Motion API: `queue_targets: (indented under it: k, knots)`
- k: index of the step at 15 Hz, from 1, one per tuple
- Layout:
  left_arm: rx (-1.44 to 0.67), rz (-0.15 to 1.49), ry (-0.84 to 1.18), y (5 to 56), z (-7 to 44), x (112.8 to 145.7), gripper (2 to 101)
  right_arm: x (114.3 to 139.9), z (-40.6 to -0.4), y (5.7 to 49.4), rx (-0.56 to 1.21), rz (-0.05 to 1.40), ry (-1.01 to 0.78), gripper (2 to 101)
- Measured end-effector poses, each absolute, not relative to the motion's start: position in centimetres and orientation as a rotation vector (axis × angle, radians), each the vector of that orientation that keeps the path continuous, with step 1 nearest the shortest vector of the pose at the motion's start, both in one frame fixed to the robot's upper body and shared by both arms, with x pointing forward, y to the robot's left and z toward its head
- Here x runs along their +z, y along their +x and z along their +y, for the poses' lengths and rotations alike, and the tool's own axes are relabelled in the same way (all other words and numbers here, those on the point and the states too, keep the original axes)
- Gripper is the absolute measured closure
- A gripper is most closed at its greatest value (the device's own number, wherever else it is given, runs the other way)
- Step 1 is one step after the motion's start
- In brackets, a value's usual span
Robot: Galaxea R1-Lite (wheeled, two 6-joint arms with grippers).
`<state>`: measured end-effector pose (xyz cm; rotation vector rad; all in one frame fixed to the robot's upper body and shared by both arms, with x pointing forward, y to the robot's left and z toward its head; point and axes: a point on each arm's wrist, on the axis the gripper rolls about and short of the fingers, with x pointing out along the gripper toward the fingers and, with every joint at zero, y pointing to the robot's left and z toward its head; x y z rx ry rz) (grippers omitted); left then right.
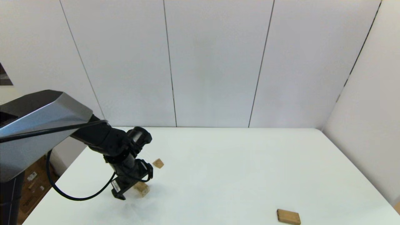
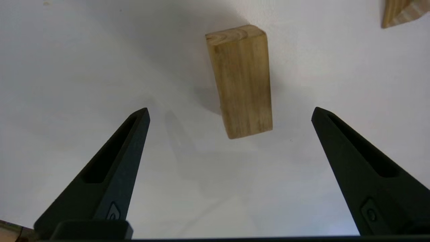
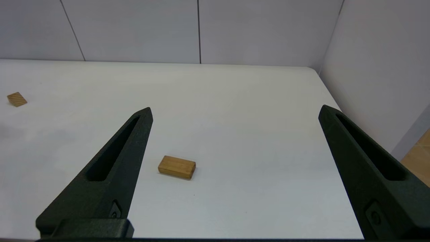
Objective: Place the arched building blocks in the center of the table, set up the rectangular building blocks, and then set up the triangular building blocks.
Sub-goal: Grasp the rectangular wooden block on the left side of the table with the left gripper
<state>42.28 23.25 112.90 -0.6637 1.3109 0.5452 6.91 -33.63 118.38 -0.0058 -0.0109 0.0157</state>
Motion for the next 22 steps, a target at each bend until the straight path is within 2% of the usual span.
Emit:
queue_targets:
  k: [5,22]
  knots:
    - [0.644,1.332,-0.632,42.8,23.2,112.3,5.4,118.4,-33.6,6.9,0.016,-0.011,-0.005,4.3]
    - [0.684,1.330,-0.608,44.0,22.6,111.2,5.4,118.4,-33.6,6.9,0.016,-0.010,-0.006,4.3]
